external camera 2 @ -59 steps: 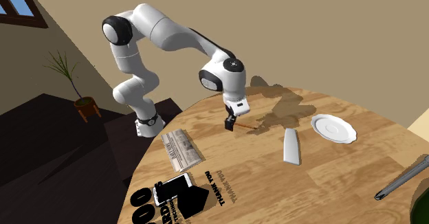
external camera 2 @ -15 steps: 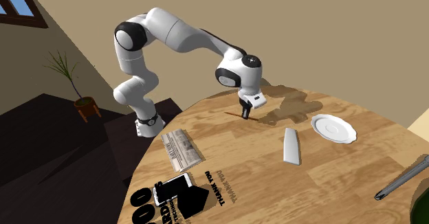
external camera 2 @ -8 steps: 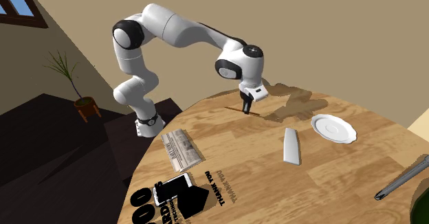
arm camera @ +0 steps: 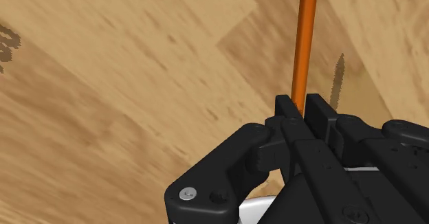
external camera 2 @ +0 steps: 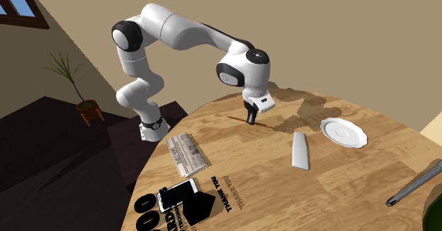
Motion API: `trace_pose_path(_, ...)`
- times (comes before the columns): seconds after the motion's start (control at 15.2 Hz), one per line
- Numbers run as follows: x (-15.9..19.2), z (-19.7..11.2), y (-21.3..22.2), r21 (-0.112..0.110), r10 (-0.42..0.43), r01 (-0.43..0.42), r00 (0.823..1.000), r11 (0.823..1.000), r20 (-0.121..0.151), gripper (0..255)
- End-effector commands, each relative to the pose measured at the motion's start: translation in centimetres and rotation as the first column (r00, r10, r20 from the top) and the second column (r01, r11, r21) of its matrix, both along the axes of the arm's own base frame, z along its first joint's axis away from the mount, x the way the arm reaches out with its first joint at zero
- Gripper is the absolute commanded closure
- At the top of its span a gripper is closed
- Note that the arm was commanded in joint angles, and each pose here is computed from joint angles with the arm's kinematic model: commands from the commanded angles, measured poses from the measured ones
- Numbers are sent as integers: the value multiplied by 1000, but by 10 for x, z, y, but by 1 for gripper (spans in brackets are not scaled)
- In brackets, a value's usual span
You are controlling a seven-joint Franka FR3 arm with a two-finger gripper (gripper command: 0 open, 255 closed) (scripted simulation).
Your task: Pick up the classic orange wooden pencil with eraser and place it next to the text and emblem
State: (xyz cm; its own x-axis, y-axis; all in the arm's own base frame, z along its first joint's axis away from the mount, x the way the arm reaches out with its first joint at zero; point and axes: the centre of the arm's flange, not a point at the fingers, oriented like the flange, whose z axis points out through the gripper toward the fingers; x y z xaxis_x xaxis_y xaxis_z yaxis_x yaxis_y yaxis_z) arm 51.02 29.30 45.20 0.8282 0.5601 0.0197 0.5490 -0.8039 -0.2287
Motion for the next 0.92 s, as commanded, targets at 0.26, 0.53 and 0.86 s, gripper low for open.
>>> trace_pose_path(0.26,47,1,-65,0,1,-1,1000,1000,0,255)
trace_pose_path(0.53,77,1,-108,0,1,-1,1000,1000,0,255)
trace_pose_path(0.86,115,1,-162,0,1,-1,1000,1000,0,255)
